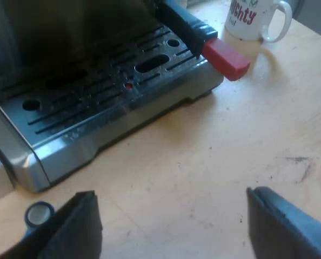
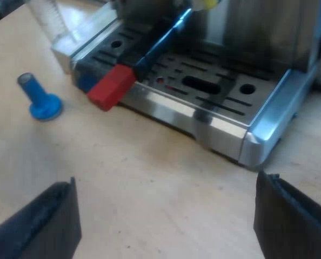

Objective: Grind coffee beans and then tamp

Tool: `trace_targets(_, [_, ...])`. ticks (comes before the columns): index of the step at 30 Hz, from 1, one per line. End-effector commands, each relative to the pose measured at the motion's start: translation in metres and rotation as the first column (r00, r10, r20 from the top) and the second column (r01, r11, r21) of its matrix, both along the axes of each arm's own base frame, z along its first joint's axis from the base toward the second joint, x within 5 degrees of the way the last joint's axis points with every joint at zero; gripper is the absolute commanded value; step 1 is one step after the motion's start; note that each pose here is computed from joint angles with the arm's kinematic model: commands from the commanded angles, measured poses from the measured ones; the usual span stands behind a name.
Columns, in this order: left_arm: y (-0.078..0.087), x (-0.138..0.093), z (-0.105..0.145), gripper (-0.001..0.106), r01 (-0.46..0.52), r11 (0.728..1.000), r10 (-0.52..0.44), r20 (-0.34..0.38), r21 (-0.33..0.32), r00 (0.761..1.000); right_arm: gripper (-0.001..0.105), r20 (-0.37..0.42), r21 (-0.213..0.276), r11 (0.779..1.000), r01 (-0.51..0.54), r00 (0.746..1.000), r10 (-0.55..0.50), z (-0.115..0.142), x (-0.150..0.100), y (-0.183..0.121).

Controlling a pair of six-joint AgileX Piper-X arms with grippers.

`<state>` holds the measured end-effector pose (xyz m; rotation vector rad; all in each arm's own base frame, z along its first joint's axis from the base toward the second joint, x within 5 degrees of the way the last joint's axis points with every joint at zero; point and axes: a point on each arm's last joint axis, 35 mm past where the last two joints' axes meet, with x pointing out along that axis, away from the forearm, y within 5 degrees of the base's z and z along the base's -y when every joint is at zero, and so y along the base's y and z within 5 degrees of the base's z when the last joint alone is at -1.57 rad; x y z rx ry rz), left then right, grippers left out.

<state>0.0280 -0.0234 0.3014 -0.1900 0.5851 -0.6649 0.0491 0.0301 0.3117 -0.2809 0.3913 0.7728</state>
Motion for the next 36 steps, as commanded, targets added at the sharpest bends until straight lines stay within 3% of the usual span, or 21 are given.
trace_targets(1, [0.001, -0.004, 0.013, 0.071, 0.023, 1.0, -0.023, 0.064, 0.003, 0.998, 0.069, 0.02, -0.006, 0.997, -0.076, 0.997, 0.076, 0.005, -0.005, 0.002])
trace_targets(5, [-0.001, -0.001, 0.014, 0.073, 0.039, 0.999, -0.039, 0.048, 0.002, 0.998, 0.069, -0.031, -0.021, 0.987, -0.159, 0.987, 0.159, 0.002, 0.002, 0.01])
trace_targets(8, [-0.005, 0.009, 0.013, 0.073, 0.103, 0.995, -0.103, 0.016, -0.001, 0.995, 0.069, -0.062, -0.03, 0.982, -0.189, 0.98, 0.187, 0.0, 0.006, 0.014])
trace_targets(10, [-0.008, 0.017, 0.013, 0.073, 0.148, 0.989, -0.148, 0.01, 0.019, 0.989, 0.069, -0.111, -0.044, 0.964, -0.263, 0.96, 0.257, -0.004, 0.016, 0.027])
trace_targets(12, [-0.013, 0.026, 0.012, 0.072, 0.19, 0.981, -0.19, -0.004, 0.034, 0.982, 0.066, -0.106, -0.071, 0.945, -0.319, 0.945, 0.311, -0.005, 0.022, 0.035])
trace_targets(17, [-0.017, 0.032, 0.013, 0.068, 0.238, 0.971, -0.238, 0.002, 0.029, 0.971, 0.057, -0.104, -0.112, 0.938, -0.329, 0.942, 0.319, -0.007, 0.026, 0.043])
trace_targets(18, [-0.017, 0.032, 0.013, 0.068, 0.238, 0.971, -0.238, 0.002, 0.029, 0.971, 0.056, -0.104, -0.124, 0.938, -0.324, 0.944, 0.313, -0.008, 0.027, 0.045])
trace_targets(19, [-0.027, 0.046, 0.016, 0.063, 0.305, 0.952, -0.306, 0.044, 0.023, 0.951, 0.055, -0.085, -0.158, 0.939, -0.305, 0.952, 0.295, -0.009, 0.028, 0.056])
trace_targets(26, [-0.031, 0.056, 0.012, 0.063, 0.317, 0.948, -0.319, 0.102, 0.04, 0.942, 0.051, -0.023, -0.119, 0.975, -0.19, 0.982, 0.188, -0.018, 0.027, 0.084])
trace_targets(32, [-0.035, 0.061, -0.001, 0.063, 0.36, 0.933, -0.358, 0.135, 0.013, 0.924, 0.048, -0.016, -0.12, 0.977, -0.176, 0.984, 0.176, -0.023, 0.025, 0.09])
trace_targets(33, [-0.036, 0.062, -0.009, 0.063, 0.376, 0.927, -0.374, 0.116, 0.004, 0.92, 0.044, 0.015, -0.144, 0.974, -0.176, 0.984, 0.18, -0.035, 0.014, 0.106])
trace_targets(34, [-0.036, 0.063, -0.018, 0.063, 0.382, 0.924, -0.38, 0.104, 0.0, 0.919, 0.044, 0.083, -0.122, 0.989, -0.087, 0.992, 0.097, -0.042, 0.011, 0.117])
trace_targets(36, [-0.039, 0.063, -0.025, 0.063, 0.412, 0.911, -0.409, 0.105, -0.011, 0.907, 0.044, 0.139, -0.128, 0.992, 0.013, 0.99, 0.005, -0.053, -0.001, 0.136])
